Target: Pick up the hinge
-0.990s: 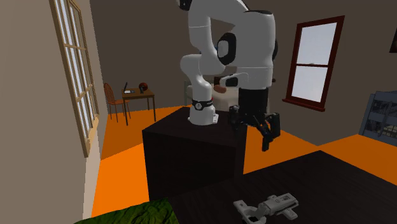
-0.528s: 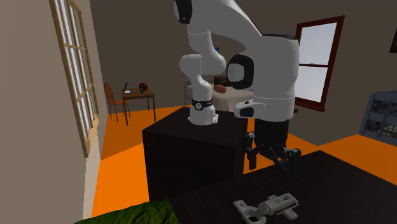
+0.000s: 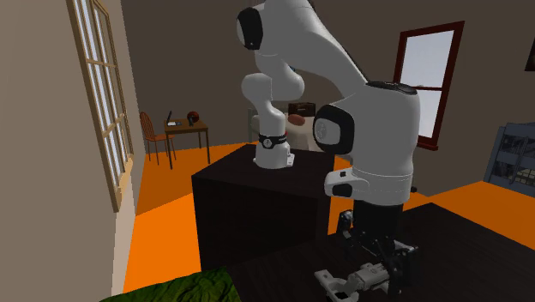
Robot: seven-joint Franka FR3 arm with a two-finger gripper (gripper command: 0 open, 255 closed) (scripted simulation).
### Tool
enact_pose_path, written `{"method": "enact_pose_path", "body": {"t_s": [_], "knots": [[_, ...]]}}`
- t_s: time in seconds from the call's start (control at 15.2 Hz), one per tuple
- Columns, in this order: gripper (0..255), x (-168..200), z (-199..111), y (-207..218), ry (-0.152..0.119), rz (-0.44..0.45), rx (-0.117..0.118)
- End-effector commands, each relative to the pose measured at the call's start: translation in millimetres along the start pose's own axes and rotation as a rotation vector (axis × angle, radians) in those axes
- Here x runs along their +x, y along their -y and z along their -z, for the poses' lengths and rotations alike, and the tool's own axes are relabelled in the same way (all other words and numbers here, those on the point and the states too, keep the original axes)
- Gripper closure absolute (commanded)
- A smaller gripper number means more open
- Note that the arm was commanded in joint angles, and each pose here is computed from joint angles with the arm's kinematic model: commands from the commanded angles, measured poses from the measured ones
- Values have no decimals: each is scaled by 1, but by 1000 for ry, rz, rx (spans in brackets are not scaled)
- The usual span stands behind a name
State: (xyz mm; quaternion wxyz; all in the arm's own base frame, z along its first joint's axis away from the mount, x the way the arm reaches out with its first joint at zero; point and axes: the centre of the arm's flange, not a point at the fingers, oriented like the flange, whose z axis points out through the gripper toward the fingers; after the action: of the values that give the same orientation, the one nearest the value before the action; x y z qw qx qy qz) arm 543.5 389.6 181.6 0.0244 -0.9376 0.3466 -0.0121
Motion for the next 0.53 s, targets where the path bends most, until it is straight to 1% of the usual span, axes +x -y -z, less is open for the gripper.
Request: {"method": "enact_pose_path", "body": {"t_s": [0.0,0.2,0.26,0.46], "knots": [[0,1,-10,0,0,-1,0],[0,1,-19,-1,0,-1,0],[255,1,-19,-1,0,-1,0],[255,1,-19,0,0,-1,0]]}}
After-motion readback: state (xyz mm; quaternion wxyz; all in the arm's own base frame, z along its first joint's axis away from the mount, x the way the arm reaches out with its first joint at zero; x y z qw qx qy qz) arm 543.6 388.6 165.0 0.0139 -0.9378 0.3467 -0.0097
